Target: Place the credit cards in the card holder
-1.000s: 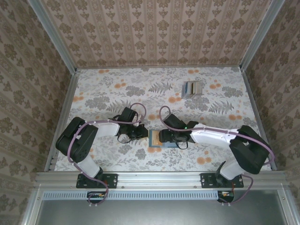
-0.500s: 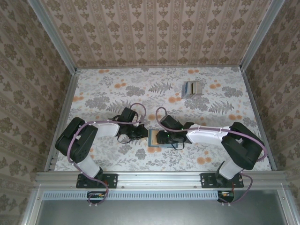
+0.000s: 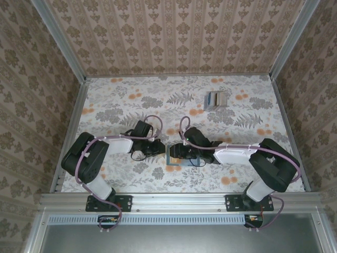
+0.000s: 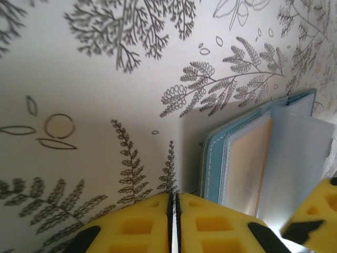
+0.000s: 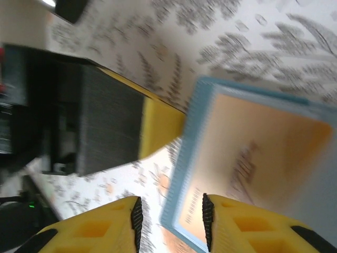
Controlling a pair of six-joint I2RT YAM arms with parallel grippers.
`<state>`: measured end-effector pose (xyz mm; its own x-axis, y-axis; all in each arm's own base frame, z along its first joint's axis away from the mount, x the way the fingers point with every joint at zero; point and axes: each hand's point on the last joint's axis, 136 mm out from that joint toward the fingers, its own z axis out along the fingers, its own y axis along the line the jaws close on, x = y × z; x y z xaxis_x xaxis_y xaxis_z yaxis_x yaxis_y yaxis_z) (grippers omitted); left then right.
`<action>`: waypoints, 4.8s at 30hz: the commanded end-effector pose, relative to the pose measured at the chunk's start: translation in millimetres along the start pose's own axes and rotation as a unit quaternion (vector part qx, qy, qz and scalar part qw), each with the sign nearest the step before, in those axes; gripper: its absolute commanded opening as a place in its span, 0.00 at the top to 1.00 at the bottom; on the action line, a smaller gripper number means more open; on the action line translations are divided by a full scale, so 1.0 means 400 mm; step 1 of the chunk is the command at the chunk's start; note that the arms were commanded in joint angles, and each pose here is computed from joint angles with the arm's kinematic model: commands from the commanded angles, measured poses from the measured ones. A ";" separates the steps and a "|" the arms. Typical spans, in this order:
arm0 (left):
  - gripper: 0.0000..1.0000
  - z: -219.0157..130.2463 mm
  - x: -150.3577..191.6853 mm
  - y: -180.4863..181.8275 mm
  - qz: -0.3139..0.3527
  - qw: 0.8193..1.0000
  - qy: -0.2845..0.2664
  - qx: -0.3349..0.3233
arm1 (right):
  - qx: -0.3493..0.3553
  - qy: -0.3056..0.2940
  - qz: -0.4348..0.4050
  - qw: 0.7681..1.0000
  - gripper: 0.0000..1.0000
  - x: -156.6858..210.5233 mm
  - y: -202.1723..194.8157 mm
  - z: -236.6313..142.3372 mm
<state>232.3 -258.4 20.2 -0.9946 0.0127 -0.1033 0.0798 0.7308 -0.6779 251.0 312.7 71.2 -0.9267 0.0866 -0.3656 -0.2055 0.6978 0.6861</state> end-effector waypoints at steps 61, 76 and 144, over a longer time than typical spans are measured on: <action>0.52 -0.264 -0.187 -0.050 0.046 0.987 -0.151 -0.032 | 0.277 -0.290 -0.017 0.916 0.16 -0.583 -0.253 -0.515; 0.52 -0.300 -0.188 -0.047 0.068 0.981 -0.164 -0.073 | 0.317 -0.136 0.031 0.938 0.24 -0.703 -0.505 -0.345; 0.52 -0.207 -0.124 -0.064 0.069 0.988 -0.122 -0.066 | 0.165 -0.156 0.050 0.972 0.96 -0.736 -0.448 -0.313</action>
<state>268.4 -212.7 92.8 -0.9338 -0.0425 -0.3551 0.1653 0.8292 -0.5339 521.9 78.0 104.7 -0.8159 0.3457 -0.4635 0.0525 0.8426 0.5360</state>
